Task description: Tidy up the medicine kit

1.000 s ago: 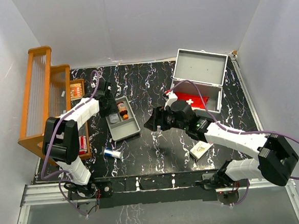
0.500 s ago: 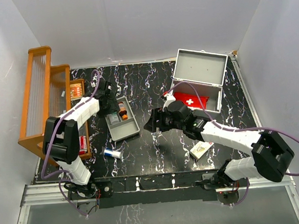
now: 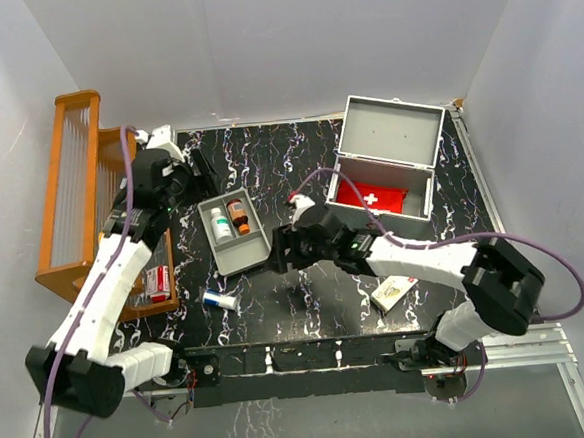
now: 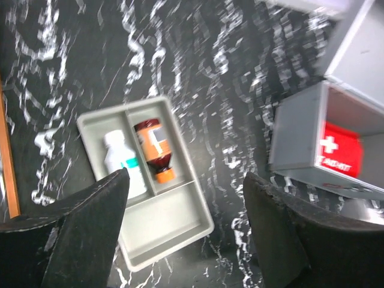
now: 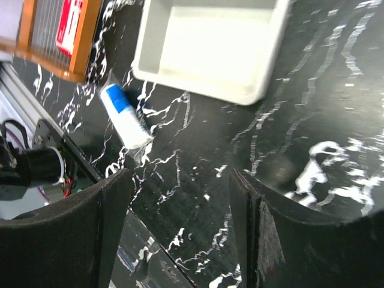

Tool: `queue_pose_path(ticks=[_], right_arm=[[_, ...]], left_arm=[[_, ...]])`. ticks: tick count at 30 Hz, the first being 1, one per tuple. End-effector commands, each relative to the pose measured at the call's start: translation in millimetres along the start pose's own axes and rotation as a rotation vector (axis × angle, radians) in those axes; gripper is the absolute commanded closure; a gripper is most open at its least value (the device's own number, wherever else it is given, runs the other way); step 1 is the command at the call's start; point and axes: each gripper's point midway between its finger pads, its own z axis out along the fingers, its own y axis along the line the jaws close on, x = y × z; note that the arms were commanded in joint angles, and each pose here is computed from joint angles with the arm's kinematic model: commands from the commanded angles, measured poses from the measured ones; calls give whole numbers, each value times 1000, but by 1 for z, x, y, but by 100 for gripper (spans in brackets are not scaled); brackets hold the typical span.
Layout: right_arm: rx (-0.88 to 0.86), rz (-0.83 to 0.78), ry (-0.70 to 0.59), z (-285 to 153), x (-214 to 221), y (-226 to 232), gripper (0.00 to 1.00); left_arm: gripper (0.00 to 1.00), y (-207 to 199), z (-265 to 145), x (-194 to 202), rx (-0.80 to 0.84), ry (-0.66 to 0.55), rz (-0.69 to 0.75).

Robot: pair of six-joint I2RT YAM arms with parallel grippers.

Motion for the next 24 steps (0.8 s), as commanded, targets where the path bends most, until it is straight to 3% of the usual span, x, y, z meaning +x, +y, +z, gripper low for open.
queue_pose_path(ticks=[1, 6, 9, 19, 24], right_arm=[[-23, -117, 8, 20, 3, 37, 37], [-15, -232, 94, 45, 33, 58, 41], [-11, -295, 135, 59, 45, 72, 42], [17, -493, 258, 108, 71, 90, 47], [12, -552, 298, 120, 77, 88, 51]], left_arm=[[23, -30, -41, -38, 167, -164, 59], [20, -36, -81, -70, 193, -318, 51], [15, -16, -92, -76, 96, -384, -10], [11, 15, -108, -65, -49, -389, -76], [11, 26, -126, -76, -99, -466, -110]])
